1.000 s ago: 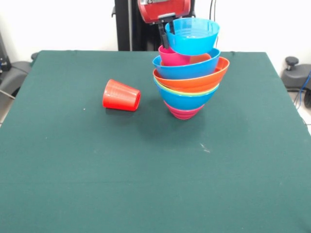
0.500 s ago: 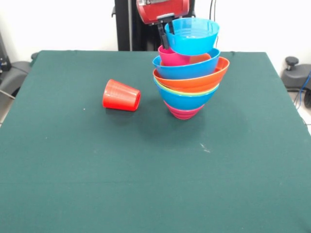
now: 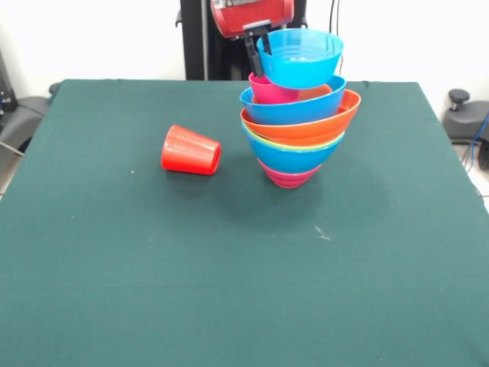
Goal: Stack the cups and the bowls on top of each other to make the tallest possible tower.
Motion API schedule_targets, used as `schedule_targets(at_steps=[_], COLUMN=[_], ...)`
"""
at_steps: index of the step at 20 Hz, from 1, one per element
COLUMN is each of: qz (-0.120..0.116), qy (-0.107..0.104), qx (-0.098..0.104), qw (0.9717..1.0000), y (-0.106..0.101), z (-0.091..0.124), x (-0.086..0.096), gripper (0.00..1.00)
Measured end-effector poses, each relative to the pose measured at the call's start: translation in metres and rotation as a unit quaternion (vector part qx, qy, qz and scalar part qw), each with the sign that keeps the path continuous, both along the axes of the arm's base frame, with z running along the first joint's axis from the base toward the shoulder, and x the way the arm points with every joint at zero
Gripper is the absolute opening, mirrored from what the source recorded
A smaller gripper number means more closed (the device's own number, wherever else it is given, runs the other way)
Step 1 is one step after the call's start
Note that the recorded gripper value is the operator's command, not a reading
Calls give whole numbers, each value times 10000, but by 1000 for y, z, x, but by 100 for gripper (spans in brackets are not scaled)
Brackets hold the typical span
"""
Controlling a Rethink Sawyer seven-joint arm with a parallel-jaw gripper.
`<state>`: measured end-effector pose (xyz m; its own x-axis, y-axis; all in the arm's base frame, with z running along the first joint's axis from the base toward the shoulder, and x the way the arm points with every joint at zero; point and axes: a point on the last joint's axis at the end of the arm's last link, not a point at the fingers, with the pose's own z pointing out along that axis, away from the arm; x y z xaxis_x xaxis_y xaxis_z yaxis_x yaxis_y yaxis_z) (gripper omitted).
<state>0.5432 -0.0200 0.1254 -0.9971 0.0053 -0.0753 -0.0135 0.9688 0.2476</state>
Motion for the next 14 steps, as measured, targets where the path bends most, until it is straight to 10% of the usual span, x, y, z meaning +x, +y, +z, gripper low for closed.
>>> schedule_targets(at_steps=[14], qz=[-130], qy=[-115], qx=[71], qw=[9998], y=[-17], z=[7], x=[4], gripper=[0])
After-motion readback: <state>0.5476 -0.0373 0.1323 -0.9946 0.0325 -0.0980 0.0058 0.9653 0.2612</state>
